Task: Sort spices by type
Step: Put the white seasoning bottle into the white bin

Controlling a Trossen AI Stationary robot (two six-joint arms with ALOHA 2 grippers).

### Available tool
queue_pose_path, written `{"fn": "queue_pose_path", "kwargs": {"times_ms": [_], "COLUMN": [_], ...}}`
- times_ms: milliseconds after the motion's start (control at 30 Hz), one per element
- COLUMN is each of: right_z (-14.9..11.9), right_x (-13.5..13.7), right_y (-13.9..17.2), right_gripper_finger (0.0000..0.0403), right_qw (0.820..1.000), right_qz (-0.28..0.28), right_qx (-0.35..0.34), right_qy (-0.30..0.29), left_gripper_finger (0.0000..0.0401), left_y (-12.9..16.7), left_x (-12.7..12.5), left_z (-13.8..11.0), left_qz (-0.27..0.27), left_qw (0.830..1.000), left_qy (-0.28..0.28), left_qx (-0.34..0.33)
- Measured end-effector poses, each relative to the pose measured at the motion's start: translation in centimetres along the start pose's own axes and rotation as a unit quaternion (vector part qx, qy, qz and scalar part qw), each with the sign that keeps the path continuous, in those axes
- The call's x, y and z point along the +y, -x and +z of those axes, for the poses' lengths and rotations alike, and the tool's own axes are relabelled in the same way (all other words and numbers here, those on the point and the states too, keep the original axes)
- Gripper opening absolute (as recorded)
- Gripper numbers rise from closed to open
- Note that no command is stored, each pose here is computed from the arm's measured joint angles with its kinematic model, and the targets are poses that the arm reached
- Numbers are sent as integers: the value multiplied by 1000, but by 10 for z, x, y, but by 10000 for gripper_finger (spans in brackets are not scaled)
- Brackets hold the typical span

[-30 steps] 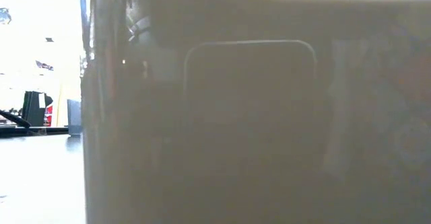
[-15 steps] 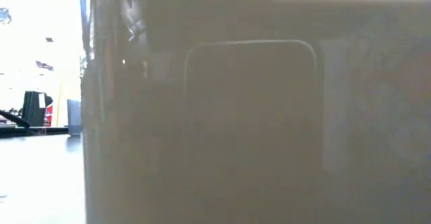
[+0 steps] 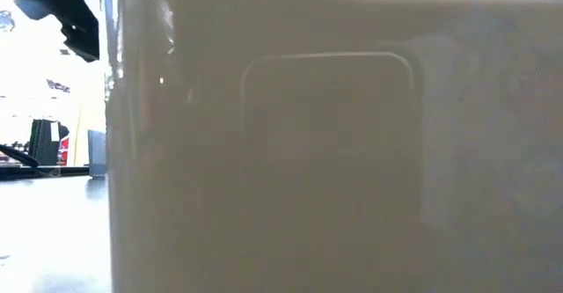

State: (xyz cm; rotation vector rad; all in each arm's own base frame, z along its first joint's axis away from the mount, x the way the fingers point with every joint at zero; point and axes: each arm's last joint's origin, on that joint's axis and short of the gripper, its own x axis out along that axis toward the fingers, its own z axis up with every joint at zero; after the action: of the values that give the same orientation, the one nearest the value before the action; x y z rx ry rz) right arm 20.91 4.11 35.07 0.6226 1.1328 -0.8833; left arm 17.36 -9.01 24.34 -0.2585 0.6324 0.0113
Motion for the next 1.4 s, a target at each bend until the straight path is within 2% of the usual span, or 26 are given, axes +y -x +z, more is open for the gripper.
{"fn": "queue_pose_path", "kwargs": {"times_ms": [133,300,667,800,1033,1233,1400], "right_z": [-4,-18,-70,-92,-132,-173,-190], "right_x": [-1,2,14,25,45,50,55], "right_y": [7,11,25,22,11,11,6], "right_gripper_finger": [384,384,384,384,384,384,384], "right_qw": [999,996,986,980,972,964,965], "right_qz": [20,32,51,29,-35,-51,-64], "right_qx": [-1,24,46,77,152,148,158], "right_qy": [-49,-75,-152,-181,-177,-213,-202], "left_gripper_finger": [261,261,261,261,261,261,261], "left_y": [12,25,36,34,33,33,33], "left_x": [16,31,45,45,44,44,44], "left_z": [-8,-14,-17,-17,-18,-18,-18], "left_qz": [1,-5,3,6,7,6,6], "left_qw": [999,998,995,995,995,995,995], "left_qy": [-6,-20,-43,-45,-49,-42,-38], "left_qx": [-32,-64,-95,-91,-87,-87,-87]}}
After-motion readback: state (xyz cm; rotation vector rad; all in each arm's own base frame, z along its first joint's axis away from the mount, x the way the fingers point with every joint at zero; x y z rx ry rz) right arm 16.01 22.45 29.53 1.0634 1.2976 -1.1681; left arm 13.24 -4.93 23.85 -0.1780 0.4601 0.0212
